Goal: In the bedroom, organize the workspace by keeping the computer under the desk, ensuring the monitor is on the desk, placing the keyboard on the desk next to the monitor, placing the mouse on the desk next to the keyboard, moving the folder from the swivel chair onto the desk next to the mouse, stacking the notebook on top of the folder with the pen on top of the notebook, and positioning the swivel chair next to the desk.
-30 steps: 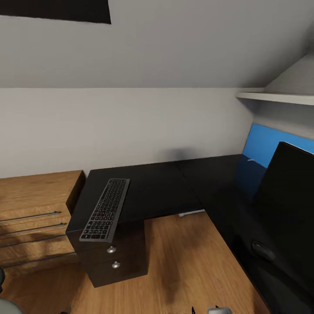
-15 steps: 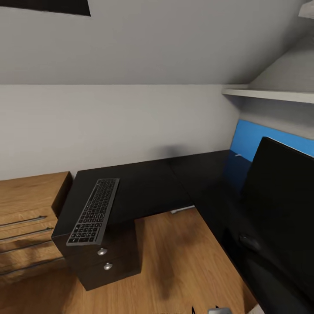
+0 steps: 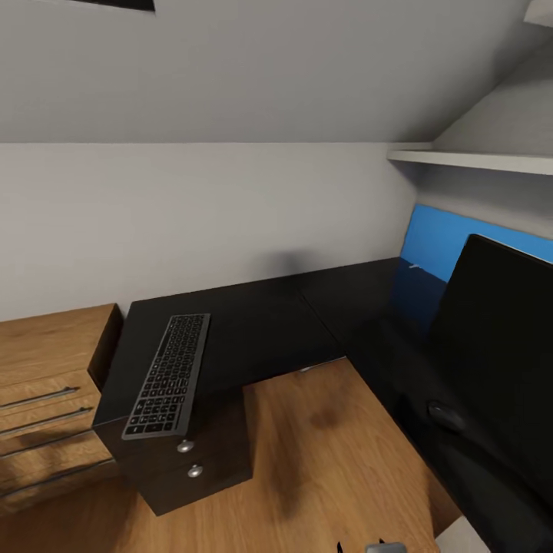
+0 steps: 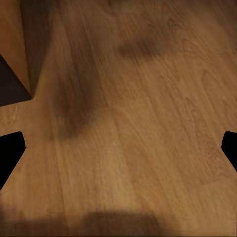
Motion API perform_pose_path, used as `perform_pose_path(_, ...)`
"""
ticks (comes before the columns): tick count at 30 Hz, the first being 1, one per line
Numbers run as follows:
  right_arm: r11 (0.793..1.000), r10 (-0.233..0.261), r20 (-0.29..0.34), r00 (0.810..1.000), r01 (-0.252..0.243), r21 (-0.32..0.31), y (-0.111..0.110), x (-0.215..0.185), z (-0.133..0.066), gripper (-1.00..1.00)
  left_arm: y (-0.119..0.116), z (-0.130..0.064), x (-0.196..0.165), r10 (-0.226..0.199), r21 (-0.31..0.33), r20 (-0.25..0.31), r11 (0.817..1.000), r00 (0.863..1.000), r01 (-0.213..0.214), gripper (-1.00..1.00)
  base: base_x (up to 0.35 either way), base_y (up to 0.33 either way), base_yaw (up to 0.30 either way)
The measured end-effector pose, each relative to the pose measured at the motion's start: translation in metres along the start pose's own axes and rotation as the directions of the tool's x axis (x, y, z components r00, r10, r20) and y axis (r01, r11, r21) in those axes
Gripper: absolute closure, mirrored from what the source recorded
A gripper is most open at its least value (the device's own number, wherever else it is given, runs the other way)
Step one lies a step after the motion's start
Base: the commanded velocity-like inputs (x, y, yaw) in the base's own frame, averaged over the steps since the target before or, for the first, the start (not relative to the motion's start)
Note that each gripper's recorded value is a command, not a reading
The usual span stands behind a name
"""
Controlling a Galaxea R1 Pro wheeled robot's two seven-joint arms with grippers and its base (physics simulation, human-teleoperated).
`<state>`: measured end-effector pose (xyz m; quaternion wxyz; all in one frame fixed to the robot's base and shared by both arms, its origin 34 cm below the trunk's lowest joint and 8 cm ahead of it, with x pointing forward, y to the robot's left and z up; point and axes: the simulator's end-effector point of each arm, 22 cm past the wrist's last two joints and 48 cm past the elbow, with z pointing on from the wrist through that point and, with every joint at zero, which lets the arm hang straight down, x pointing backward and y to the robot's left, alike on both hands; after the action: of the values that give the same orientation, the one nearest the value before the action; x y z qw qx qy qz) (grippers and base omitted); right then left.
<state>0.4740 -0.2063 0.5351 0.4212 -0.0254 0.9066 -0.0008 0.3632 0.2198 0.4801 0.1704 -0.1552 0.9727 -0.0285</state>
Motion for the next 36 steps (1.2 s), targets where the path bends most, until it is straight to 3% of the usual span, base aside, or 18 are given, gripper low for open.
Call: perform_pose_path(36, 1.0, -0.01, -0.019, 1.0, 0.01, -0.003, -0.0026, 0.0097, -0.0036, -1.0, -0.0008, 0.0001, 0.002, 0.0, 0.001, -0.005, 1.0, 1.0, 0.0, -1.0, 0.001, 0.008, -0.002)
